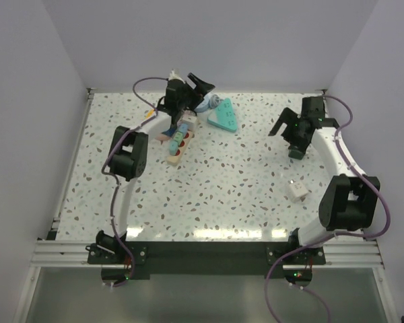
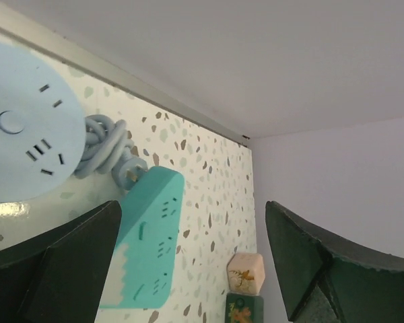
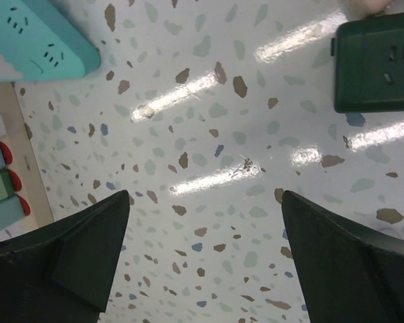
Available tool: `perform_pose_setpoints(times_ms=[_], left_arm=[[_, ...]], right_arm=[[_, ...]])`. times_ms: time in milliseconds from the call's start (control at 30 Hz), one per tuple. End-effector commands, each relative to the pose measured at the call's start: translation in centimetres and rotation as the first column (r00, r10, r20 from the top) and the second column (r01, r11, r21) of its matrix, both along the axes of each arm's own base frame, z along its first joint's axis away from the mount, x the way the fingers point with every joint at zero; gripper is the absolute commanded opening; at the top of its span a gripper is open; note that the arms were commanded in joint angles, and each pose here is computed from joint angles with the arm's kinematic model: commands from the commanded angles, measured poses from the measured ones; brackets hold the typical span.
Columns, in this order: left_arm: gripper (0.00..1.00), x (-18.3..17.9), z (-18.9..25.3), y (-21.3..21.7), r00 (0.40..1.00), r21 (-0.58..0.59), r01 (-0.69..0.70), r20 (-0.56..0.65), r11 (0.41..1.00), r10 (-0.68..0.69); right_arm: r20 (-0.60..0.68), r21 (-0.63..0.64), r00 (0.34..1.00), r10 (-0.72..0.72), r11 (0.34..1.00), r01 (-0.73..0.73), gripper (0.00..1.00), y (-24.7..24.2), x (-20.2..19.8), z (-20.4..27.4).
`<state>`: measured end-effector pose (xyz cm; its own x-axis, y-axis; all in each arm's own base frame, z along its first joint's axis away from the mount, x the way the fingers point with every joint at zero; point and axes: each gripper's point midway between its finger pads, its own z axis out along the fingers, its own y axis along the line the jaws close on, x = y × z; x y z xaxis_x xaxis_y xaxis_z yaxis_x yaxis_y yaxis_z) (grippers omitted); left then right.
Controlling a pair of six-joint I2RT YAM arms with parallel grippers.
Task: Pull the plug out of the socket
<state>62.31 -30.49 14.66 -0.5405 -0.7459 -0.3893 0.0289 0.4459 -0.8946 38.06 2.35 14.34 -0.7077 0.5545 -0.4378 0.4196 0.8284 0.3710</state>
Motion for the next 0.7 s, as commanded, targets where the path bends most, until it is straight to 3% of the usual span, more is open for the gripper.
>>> perform_pose_setpoints(times_ms=[0, 67, 133, 167, 200, 267, 400, 667], left_arm=[[0.94, -2.5, 10.9, 1.7, 0.969, 0.153, 0.040, 0.236, 0.987, -0.076], [0.94, -4.3, 11.3, 3.1, 0.968, 0.303, 0.040, 0.222, 0.952, -0.112], [0.94, -6.7, 9.2, 5.1, 0.986, 0.428, 0.059, 0.114, 0.902, -0.118], [0.94, -7.4, 8.2, 6.2, 0.986, 0.515, 0.067, 0.094, 0.854, -0.134], [0.94, -8.8, 5.6, 7.8, 0.994, 0.585, 0.090, -0.004, 0.806, -0.108], [0.92, -10.6, 4.7, 9.7, 0.993, 0.673, 0.107, -0.042, 0.732, -0.107], [0.88, -14.8, 0.3, 12.9, 0.985, 0.763, 0.172, -0.150, 0.623, -0.088], [0.78, -18.1, -3.3, 13.6, 0.962, 0.800, 0.272, -0.222, 0.535, -0.158]], right_arm=[[0.094, 0.004, 0.988, 0.120, 0.993, -0.121, 0.99, 2.1, 2.1, 2.3], [0.089, 0.016, 0.981, 0.170, 0.985, -0.172, 0.99, 3.8, 2.2, 2.1], [0.083, 0.021, 0.978, 0.190, 0.981, -0.192, 0.99, 4.5, 2.2, 1.9], [0.079, 0.024, 0.978, 0.193, 0.980, -0.196, 0.99, 4.6, 2.2, 1.7], [0.080, 0.028, 0.976, 0.201, 0.979, -0.203, 0.99, 4.8, 2.2, 1.7], [0.068, 0.033, 0.976, 0.207, 0.977, -0.210, 0.99, 5.1, 2.2, 1.2], [0.052, 0.059, 0.972, 0.229, 0.971, -0.232, 0.99, 6.0, 2.2, 0.6], [0.029, 0.075, 0.964, 0.265, 0.961, -0.267, 0.99, 7.5, 1.9, -0.2]])
